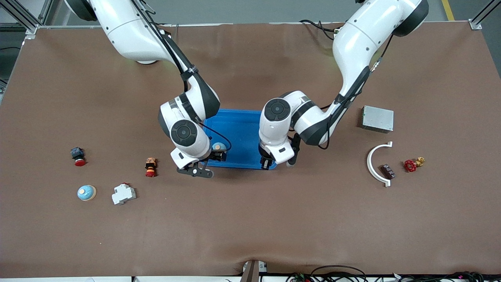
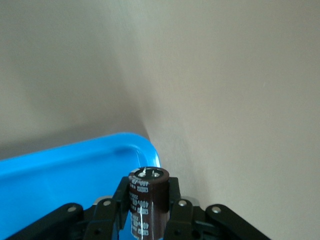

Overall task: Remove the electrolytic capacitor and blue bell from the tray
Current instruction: 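Grasp the second button with the right gripper while the left gripper lifts the capacitor, then carry the button with the right gripper while the left gripper places the capacitor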

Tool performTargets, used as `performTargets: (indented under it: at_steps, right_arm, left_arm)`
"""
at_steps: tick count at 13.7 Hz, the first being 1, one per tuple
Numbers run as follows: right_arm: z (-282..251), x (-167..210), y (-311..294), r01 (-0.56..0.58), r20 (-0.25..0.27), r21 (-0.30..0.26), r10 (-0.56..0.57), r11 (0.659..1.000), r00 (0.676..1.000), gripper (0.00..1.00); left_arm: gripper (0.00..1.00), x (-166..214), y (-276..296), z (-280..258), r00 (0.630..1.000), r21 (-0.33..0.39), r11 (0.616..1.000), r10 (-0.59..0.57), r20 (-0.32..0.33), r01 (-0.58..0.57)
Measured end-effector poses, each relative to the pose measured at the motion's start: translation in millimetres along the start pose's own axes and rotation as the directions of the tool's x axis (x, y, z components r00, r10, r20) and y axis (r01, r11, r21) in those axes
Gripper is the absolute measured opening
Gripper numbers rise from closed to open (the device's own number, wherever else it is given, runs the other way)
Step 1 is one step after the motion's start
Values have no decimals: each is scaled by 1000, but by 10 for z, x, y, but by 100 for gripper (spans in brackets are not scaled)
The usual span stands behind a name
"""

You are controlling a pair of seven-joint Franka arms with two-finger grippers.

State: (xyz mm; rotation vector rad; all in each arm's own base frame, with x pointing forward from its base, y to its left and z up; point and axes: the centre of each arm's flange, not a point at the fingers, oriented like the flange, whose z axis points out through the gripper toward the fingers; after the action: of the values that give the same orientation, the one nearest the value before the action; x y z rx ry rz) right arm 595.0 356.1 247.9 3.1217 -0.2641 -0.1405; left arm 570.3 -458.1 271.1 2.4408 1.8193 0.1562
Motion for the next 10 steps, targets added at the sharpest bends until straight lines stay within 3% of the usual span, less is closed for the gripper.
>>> performTargets:
  at_steps: [4,7,10]
  right_arm:
    - [74,-195,-176,37,4,-7,-37,999,999,100]
    - [118,-259,-212,47,11,-14,-47,999,999,100]
    - [245,-295,-170,47,30,-31,-46,998,999,100]
  left_arm:
    - [34,497,48,-553,987,106,988,124,-102,-114]
    - [34,1132,91,-775,974,194,960,218,-65,-202]
    - [34,1805,-25,-551,958,279,923,286,-30,-266]
